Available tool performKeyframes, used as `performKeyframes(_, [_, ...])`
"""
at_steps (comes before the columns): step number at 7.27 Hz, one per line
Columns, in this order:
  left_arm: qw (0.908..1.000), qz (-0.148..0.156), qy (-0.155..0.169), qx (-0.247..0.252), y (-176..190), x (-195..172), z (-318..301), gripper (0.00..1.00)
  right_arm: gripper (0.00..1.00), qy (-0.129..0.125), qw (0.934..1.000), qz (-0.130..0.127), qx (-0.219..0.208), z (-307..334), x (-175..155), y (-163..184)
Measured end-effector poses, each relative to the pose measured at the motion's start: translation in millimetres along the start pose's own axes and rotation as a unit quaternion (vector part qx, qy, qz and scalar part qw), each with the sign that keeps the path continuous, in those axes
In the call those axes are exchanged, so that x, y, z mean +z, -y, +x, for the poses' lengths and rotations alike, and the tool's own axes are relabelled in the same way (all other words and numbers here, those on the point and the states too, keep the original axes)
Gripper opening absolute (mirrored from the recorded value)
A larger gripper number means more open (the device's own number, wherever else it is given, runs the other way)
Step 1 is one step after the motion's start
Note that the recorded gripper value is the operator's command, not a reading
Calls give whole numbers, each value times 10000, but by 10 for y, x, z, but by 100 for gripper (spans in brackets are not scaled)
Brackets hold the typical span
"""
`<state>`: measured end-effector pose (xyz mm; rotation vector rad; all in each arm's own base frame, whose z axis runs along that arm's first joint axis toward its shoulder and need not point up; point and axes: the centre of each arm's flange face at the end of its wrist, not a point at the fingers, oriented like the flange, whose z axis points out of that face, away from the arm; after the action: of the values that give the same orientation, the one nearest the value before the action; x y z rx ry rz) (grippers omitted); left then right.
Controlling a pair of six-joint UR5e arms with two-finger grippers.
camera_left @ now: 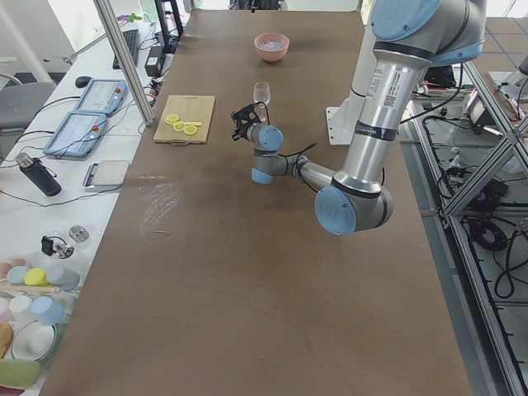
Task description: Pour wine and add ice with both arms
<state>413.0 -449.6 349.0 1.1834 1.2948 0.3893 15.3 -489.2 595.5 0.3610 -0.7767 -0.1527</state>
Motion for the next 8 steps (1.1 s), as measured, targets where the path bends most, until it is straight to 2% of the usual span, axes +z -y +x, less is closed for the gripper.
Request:
performKeyframes(2, [9994, -275, 75, 213, 249, 34, 300, 0, 100, -5, 10000, -14, 16, 11, 9, -18])
performKeyframes(5, [9948, -906, 306, 354, 651, -1, 777, 0, 100, -6, 10000, -44, 49, 31, 25, -60])
performKeyframes(8, [9871, -1376, 568, 596, 828, 193, 1313, 0, 100, -12, 10000, -49, 55, 36, 28, -68])
